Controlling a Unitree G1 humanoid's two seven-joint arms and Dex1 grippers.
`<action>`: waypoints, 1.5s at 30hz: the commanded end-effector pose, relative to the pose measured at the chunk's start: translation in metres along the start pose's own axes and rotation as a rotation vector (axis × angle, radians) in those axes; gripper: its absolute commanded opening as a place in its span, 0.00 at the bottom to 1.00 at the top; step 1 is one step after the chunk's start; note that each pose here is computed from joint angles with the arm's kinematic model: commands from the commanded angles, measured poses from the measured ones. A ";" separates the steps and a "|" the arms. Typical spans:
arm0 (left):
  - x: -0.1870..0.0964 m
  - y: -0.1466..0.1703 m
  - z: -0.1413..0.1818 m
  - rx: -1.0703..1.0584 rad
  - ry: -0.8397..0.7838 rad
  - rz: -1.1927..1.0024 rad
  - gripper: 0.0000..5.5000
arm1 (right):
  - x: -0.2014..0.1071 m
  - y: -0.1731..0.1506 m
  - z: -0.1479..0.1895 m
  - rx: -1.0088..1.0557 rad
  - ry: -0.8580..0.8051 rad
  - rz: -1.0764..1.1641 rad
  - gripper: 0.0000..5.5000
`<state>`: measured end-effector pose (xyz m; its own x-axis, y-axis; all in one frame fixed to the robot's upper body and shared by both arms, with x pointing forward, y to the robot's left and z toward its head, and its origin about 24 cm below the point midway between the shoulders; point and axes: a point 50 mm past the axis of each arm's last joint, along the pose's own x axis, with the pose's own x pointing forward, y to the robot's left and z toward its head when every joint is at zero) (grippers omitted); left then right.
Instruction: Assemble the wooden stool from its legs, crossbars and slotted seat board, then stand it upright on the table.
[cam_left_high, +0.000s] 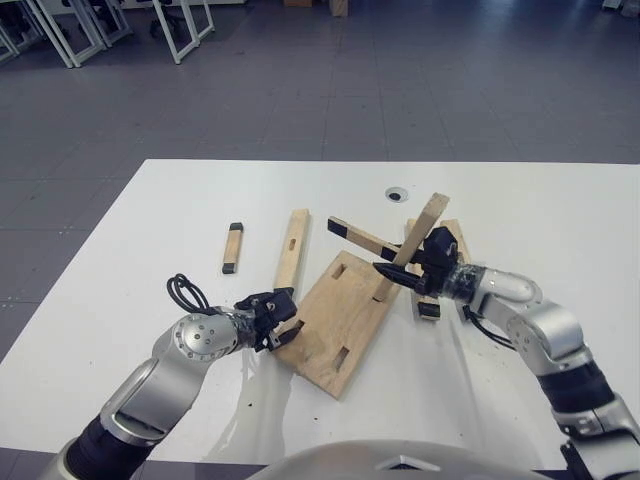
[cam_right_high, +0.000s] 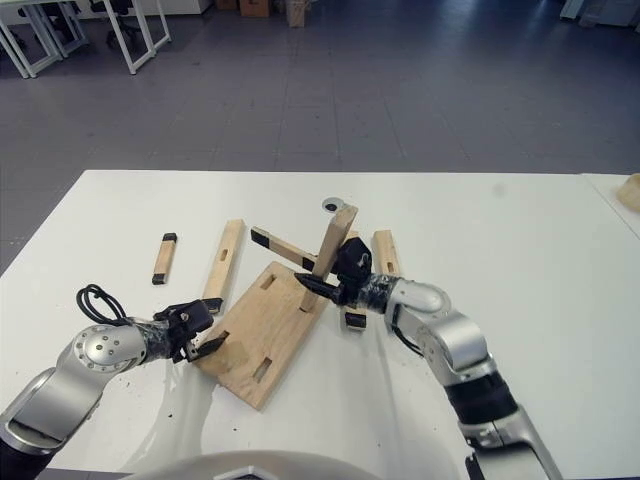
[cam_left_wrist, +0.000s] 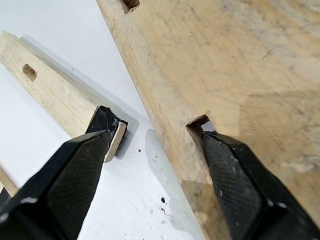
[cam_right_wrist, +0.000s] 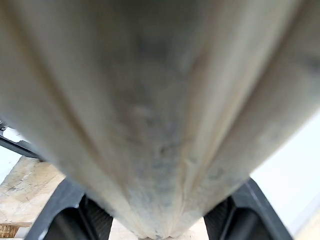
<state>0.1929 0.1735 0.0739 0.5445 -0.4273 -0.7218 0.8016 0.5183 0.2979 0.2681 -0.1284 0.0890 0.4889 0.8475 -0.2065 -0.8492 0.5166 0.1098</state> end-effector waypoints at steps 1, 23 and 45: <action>0.014 -0.013 -0.002 -0.050 0.017 -0.093 0.62 | -0.006 -0.023 -0.053 0.160 0.286 -0.024 0.37; 0.016 -0.014 -0.001 -0.065 0.025 -0.066 0.62 | -0.015 -0.037 0.002 0.060 0.080 -0.001 0.67; 0.008 -0.014 0.043 -0.627 -0.122 0.150 0.62 | -0.060 0.005 -0.008 -0.482 0.386 -0.229 0.79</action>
<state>0.1936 0.1293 0.0835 0.6806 -0.3787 -0.6272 0.4504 0.8915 -0.0495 0.2352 -0.1894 0.0991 0.6402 0.5617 -0.5241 -0.7674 0.5001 -0.4013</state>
